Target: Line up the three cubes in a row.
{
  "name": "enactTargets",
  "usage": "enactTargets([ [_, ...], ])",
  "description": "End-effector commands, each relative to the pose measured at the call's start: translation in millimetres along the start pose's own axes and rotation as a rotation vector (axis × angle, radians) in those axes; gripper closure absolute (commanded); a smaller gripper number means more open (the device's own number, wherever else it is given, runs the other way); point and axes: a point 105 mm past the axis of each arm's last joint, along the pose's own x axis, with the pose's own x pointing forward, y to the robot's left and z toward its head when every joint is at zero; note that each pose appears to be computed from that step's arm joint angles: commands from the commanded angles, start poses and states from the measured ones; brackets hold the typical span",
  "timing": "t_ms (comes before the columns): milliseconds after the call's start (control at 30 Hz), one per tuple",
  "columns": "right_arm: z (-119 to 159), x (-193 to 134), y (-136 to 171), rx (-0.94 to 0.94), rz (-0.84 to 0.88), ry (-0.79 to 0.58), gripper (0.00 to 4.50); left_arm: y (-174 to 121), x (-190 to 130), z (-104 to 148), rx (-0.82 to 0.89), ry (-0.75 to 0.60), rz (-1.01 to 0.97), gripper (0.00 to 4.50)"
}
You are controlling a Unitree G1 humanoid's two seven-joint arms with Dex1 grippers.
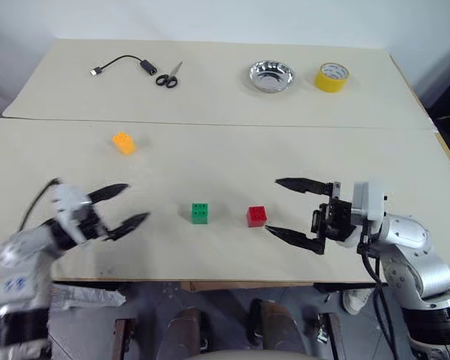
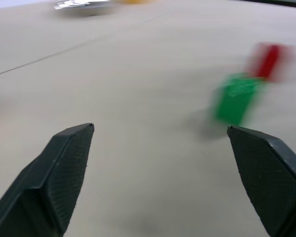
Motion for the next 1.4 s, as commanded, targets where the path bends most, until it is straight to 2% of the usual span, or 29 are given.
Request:
enactTargets([
  [33,17.1,11.7,2.8,-0.057,0.030,-0.043,0.00,21.6,-45.2,2.6,-0.015,-0.041,0.277,0.01],
  [133,22.4,16.8,-2.1,-0.076,0.029,-0.049,0.00,28.2,-79.6,-12.8,-0.045,-0.009,0.453,0.01],
  [233,20.6,14.6,-5.8,-0.082,0.034,-0.037,0.00,20.6,-76.0,-14.8,-0.060,-0.006,0.464,0.01],
  [367,15.7,10.1,-4.9,-0.082,0.043,-0.022,0.00,23.4,-44.3,-6.6,-0.070,-0.046,0.463,0.01],
  [500,11.4,6.9,-3.1,-0.076,0.044,-0.013,0.00,39.1,31.4,24.3,-0.092,-0.117,0.482,0.01],
  [700,11.4,8.3,-0.5,-0.073,0.045,-0.016,0.00,60.0,91.1,26.5,-0.030,-0.011,0.293,0.01],
  [933,12.2,4.2,-1.2,-0.086,0.014,-0.001,0.00,94.3,119.8,30.6,0.030,0.081,0.190,0.01],
  [1100,13.2,0.7,0.5,-0.092,-0.032,0.005,0.00,85.1,135.1,22.6,0.038,0.169,0.061,0.01],
  [1167,13.6,0.4,1.1,-0.096,-0.044,0.007,0.00,85.0,135.8,16.5,0.035,0.213,0.057,0.01],
  [1267,13.6,0.2,2.4,-0.096,-0.058,0.009,0.00,98.6,137.5,24.7,0.041,0.208,0.159,0.01],
  [1400,13.5,-1.6,3.3,-0.091,-0.075,0.013,0.00,97.8,143.9,27.2,0.032,0.212,0.167,0.01],
])
